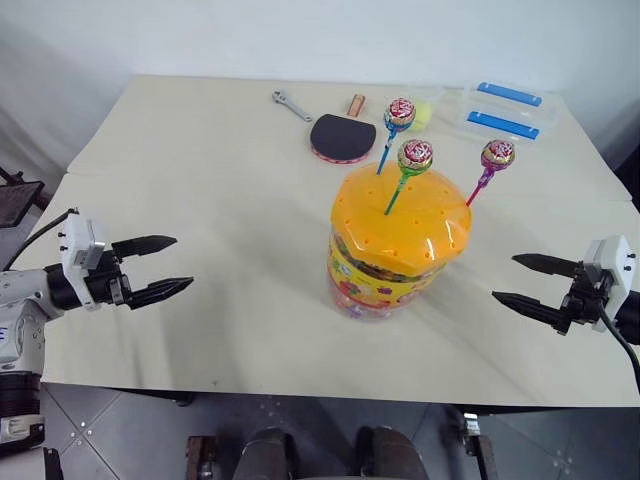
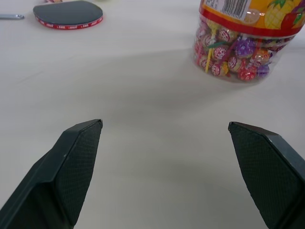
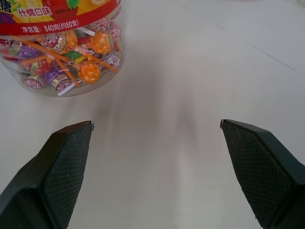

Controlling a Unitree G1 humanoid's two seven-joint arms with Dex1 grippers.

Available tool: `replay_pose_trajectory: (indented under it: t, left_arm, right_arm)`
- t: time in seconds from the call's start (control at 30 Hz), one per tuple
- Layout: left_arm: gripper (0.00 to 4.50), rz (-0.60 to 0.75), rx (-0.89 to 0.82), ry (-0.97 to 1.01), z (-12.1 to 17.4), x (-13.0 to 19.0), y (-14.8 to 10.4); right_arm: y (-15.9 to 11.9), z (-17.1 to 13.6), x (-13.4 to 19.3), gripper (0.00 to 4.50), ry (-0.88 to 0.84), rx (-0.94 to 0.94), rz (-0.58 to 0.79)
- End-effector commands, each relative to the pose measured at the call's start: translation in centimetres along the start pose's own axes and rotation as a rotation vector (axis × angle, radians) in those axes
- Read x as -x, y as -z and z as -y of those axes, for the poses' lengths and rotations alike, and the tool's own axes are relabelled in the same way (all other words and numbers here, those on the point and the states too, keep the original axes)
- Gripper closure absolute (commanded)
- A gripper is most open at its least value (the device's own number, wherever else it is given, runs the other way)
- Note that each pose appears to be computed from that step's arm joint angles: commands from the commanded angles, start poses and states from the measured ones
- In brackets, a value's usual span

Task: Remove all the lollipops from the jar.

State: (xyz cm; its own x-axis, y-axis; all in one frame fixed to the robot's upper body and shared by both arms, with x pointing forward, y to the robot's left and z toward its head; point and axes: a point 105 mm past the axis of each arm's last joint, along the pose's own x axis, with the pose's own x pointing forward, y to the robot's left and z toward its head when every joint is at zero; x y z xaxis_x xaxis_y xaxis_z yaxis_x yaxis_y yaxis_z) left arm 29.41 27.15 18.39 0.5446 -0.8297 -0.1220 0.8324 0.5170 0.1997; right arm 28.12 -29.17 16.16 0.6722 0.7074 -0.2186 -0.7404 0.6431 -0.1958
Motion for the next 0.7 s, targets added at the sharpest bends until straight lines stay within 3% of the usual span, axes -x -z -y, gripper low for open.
replay_pose_trajectory:
  t: [0.03, 0.13, 0.3, 0.47, 0.57, 0.7]
  left_arm:
    - [0.0, 0.029, -0.038, -0.001, -0.3, 0.3, -1.1]
    - [0.0, 0.035, 0.019, -0.025, -0.6, 0.2, -1.9]
    - [0.0, -0.02, -0.044, 0.043, 0.4, -0.6, -4.1]
    - [0.0, 0.047, -0.173, 0.107, 0.7, -2.7, -9.0]
    - [0.0, 0.075, -0.202, 0.121, 0.7, -3.8, -10.7]
    - [0.0, 0.203, -0.246, 0.222, 1.5, -5.7, -13.5]
  right_arm:
    - [-1.4, 0.7, 1.1, 0.03, 0.038, 0.048, 0.022]
    - [-1.6, 0.7, 1.3, 0.03, 0.045, 0.049, 0.027]
    - [-2.4, 0.3, 1.9, 0.03, 0.035, 0.065, 0.039]
    - [-5.4, -1.4, 2.7, 0.03, -0.039, 0.082, 0.089]
    - [-6.7, -2.0, 2.6, 0.03, -0.056, 0.08, 0.114]
    - [-8.9, -3.9, 2.4, 0.03, -0.112, 0.163, 0.16]
